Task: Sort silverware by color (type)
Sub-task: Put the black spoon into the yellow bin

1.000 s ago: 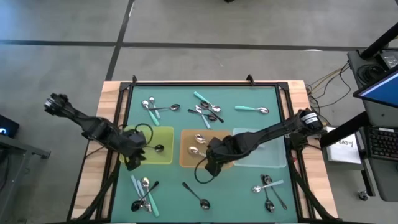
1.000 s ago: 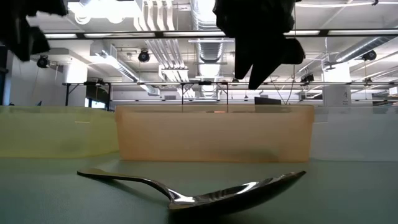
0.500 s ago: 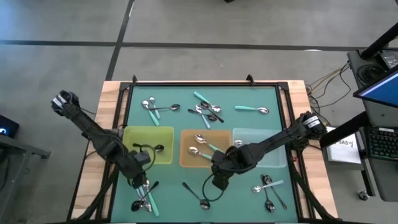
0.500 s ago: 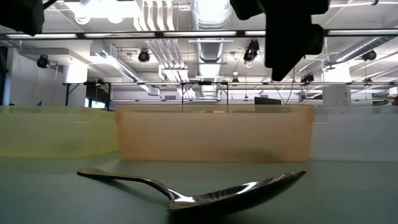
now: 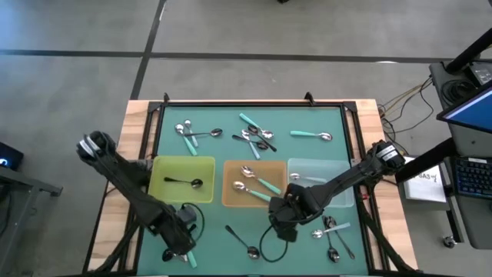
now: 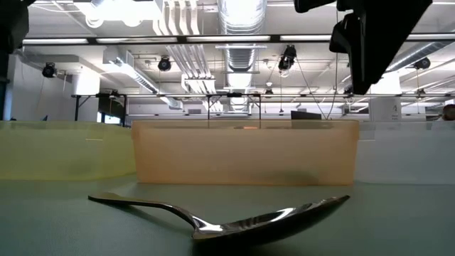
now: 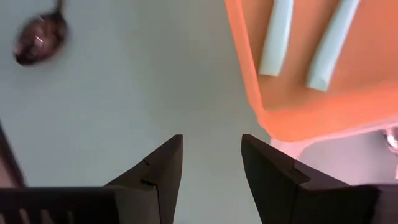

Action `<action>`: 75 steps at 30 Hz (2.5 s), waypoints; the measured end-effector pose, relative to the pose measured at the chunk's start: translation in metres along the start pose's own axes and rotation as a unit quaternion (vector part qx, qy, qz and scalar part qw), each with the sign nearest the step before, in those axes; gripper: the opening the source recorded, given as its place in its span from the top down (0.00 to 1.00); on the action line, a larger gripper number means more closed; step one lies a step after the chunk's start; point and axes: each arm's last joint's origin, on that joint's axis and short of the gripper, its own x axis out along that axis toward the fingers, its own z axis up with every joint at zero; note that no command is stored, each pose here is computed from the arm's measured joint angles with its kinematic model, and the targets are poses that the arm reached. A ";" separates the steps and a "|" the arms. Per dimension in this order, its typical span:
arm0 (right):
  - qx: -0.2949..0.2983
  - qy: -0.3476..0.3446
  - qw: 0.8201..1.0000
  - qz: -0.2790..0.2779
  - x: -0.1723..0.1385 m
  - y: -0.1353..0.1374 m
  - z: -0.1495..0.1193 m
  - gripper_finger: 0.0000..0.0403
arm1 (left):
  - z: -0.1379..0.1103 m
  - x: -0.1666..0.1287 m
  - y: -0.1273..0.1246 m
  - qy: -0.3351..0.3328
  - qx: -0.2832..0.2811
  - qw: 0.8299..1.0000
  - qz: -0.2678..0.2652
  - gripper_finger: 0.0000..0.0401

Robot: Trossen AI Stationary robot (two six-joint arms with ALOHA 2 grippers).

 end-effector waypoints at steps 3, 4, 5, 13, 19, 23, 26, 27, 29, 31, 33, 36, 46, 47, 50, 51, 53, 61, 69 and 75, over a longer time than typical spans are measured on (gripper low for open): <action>-0.011 0.008 1.000 -0.009 0.000 -0.002 -0.002 0.62 | -0.002 0.007 -0.012 0.002 0.005 1.000 0.006 0.66; -0.015 0.010 1.000 -0.011 0.000 -0.002 -0.002 0.62 | -0.004 0.009 -0.014 0.003 0.007 1.000 0.013 0.66; -0.019 0.011 1.000 -0.011 0.000 -0.002 -0.002 0.62 | -0.005 0.011 -0.015 0.004 0.008 1.000 0.024 0.66; -0.025 0.009 1.000 -0.010 0.000 -0.002 -0.002 0.62 | -0.029 0.018 -0.008 0.020 -0.022 0.997 0.072 0.66; -0.028 0.002 0.999 -0.018 0.000 -0.002 -0.001 0.62 | -0.037 0.020 -0.006 0.021 -0.039 0.996 0.074 0.66; -0.027 -0.009 0.999 -0.030 0.000 -0.003 -0.001 0.62 | -0.037 0.025 -0.005 0.018 -0.025 0.996 0.082 0.66; -0.021 -0.009 0.999 -0.030 0.000 -0.003 -0.001 0.62 | -0.037 0.030 -0.005 0.009 -0.010 0.996 0.092 0.66; -0.020 -0.010 0.999 -0.029 0.000 -0.003 0.000 0.62 | -0.037 0.033 -0.005 0.008 -0.006 0.995 0.096 0.66; -0.018 -0.010 0.999 -0.029 0.000 -0.003 0.000 0.62 | -0.037 0.035 -0.005 0.008 0.002 0.995 0.101 0.66; -0.011 -0.011 0.999 -0.029 0.000 -0.003 0.000 0.62 | -0.036 0.039 -0.005 0.007 0.002 0.994 0.106 0.66; -0.005 -0.011 1.000 -0.029 0.000 -0.003 0.000 0.62 | -0.036 0.041 -0.004 0.006 0.003 0.994 0.111 0.66; 0.000 -0.011 1.000 -0.029 0.000 -0.003 0.000 0.62 | -0.036 0.043 -0.004 0.004 0.012 0.993 0.114 0.67; 0.001 -0.013 1.000 -0.028 0.000 -0.003 0.001 0.62 | -0.035 0.044 -0.004 -0.007 0.024 0.993 0.113 0.78; 0.001 -0.013 1.000 -0.028 0.000 -0.003 0.001 0.62 | -0.035 0.044 -0.004 -0.008 0.024 0.993 0.112 0.79; 0.001 -0.013 1.000 -0.028 0.000 -0.003 0.001 0.62 | -0.034 0.045 -0.005 -0.022 0.025 0.994 0.103 0.80; 0.001 -0.013 1.000 -0.028 0.000 -0.003 0.001 0.62 | -0.033 0.047 -0.007 -0.034 0.024 0.995 0.093 0.80; 0.001 -0.013 1.000 -0.028 0.000 -0.003 0.001 0.62 | -0.031 0.047 -0.009 -0.048 0.024 0.995 0.083 0.80; 0.001 -0.013 1.000 -0.028 0.000 -0.003 0.001 0.62 | -0.024 0.057 -0.010 -0.063 0.034 0.993 0.094 0.80; 0.001 -0.012 1.000 -0.028 0.000 -0.003 0.001 0.62 | -0.025 0.061 -0.009 -0.042 0.024 0.994 0.101 0.92; 0.001 -0.012 1.000 -0.028 0.000 -0.003 0.001 0.62 | -0.024 0.049 -0.011 -0.038 0.008 0.996 0.074 0.98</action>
